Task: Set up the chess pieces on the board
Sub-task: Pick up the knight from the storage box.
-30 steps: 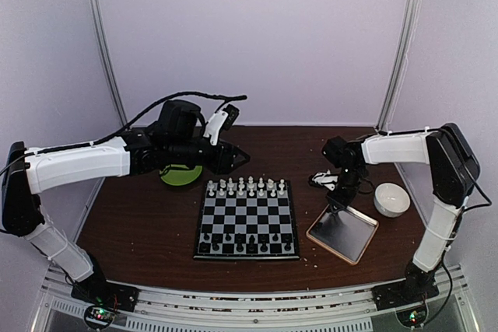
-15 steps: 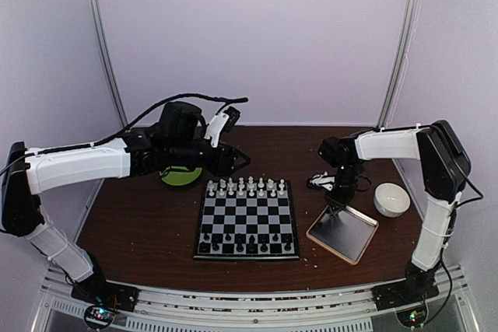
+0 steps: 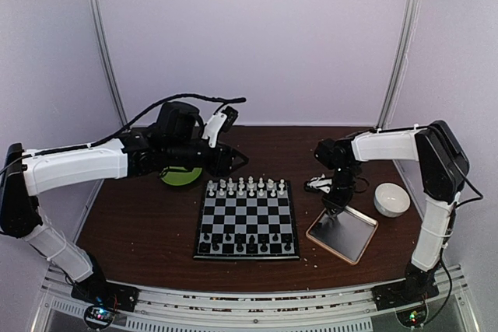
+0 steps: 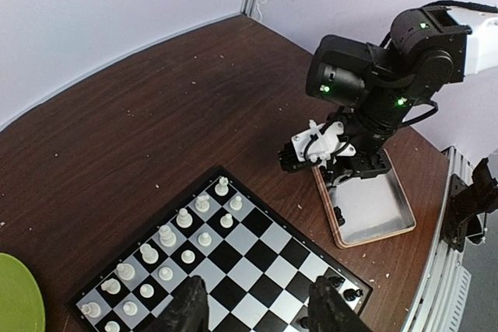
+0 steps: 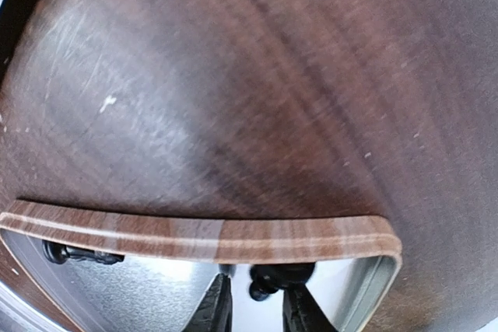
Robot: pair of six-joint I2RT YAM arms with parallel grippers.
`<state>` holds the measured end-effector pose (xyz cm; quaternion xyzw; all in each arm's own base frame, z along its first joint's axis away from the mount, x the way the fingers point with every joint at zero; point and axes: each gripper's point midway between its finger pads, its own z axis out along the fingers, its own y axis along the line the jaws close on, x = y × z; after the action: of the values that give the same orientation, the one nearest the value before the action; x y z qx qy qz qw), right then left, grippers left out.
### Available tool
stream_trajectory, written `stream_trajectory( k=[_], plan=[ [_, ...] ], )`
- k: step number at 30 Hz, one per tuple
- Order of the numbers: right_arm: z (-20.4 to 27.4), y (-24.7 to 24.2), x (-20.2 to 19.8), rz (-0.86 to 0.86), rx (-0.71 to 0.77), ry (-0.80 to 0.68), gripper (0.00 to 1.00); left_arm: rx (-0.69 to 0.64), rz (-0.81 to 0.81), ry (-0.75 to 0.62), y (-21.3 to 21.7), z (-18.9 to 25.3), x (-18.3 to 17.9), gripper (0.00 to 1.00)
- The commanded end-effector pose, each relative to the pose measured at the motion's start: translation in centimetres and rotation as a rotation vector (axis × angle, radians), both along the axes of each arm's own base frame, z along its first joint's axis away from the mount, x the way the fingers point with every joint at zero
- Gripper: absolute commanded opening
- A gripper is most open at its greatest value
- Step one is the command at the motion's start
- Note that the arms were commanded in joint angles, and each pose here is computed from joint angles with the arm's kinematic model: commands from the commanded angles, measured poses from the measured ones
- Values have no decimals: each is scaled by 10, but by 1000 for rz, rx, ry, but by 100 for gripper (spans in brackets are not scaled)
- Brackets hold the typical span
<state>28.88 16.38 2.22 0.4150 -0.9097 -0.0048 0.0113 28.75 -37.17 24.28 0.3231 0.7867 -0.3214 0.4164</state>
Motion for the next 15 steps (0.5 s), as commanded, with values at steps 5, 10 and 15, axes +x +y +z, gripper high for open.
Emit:
stream_trajectory(
  k=[5, 10, 15],
  plan=[
    [0, 2, 15, 29, -78, -20, 21, -34, 13, -57, 5, 29, -5, 45],
    [-1, 1, 11, 38, -81, -4, 13, -29, 27, -63, 11, 33, -7, 45],
    [0, 7, -14, 61, -6, 70, 9, -21, 29, -68, 13, 34, -8, 45]
  ],
)
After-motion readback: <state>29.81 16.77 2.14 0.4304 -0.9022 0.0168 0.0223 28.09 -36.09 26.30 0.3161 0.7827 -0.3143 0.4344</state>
